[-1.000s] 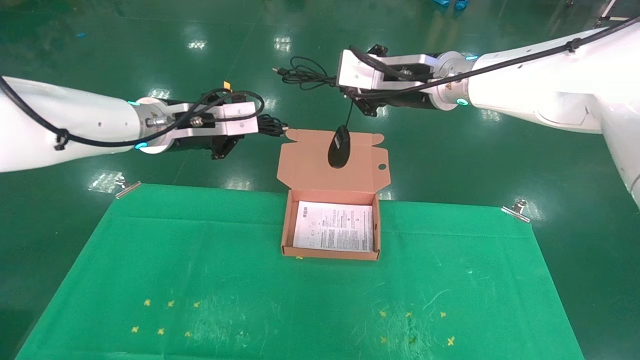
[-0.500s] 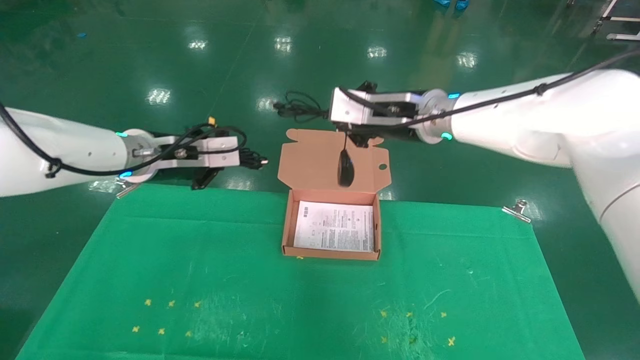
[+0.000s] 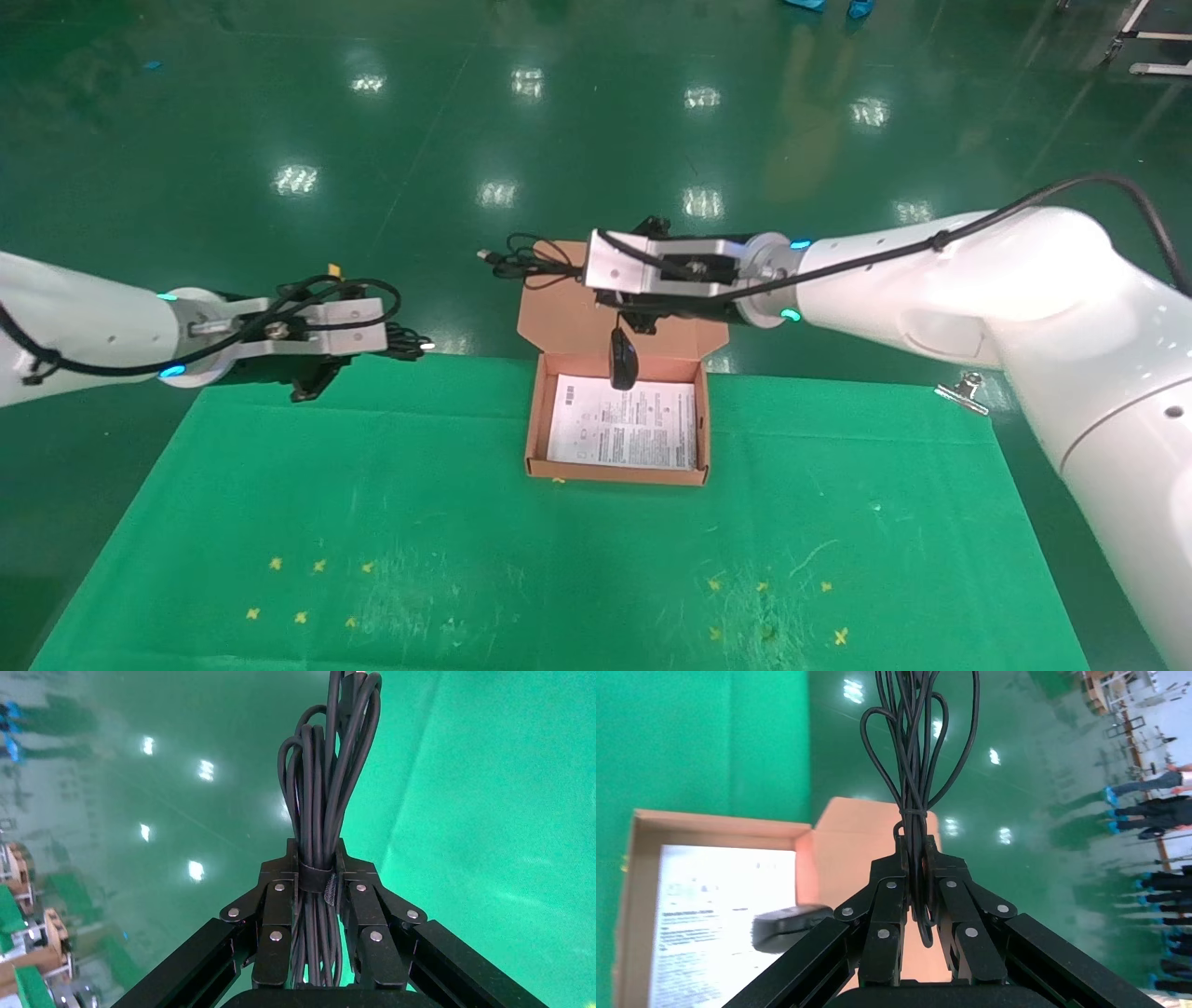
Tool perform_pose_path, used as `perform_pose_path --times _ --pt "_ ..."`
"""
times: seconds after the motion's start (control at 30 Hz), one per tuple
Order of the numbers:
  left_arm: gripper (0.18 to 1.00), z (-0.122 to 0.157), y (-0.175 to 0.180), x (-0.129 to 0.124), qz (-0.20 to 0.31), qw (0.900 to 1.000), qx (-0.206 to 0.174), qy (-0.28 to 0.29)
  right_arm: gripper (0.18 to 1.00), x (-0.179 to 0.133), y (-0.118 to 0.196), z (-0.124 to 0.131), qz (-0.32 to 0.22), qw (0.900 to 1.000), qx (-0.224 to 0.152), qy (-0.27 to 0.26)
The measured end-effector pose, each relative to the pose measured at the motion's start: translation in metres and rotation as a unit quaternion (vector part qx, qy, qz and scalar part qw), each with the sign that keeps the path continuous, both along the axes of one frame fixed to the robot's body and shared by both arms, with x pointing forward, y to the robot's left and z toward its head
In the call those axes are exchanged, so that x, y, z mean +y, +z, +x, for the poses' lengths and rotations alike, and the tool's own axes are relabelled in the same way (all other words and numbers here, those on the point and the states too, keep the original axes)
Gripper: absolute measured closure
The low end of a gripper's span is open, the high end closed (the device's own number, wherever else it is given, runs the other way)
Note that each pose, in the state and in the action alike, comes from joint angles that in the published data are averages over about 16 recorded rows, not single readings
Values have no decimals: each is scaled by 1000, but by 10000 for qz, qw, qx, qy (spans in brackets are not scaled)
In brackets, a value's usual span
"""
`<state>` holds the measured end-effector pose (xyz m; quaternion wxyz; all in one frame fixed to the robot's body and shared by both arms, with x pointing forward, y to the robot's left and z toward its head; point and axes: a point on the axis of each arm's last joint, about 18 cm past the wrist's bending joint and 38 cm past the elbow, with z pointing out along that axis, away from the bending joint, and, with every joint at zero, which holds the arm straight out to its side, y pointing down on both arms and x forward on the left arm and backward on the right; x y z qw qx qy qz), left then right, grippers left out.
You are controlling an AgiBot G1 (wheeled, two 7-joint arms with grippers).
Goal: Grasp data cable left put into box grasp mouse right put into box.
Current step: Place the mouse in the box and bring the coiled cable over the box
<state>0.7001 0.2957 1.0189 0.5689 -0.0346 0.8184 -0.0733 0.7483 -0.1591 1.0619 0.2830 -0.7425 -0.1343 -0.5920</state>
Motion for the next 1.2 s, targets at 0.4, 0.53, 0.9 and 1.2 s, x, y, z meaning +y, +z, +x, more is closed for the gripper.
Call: perform_pose_path --times 0.4,0.53,0.9,1.2 --pt "916 -14 -5 14 0 9996 60 280 965 19 -42 3 306 9983 494 72" --pt "916 -16 -5 13 1 9996 52 294 965 18 -61 7 547 9956 762 -42" --pt "917 -17 -5 13 0 9995 43 306 965 -4 -106 21 1093 9813 1441 -654" --pt "917 -17 -6 13 1 9995 42 308 965 -8 -122 23 1205 9743 1700 -852"
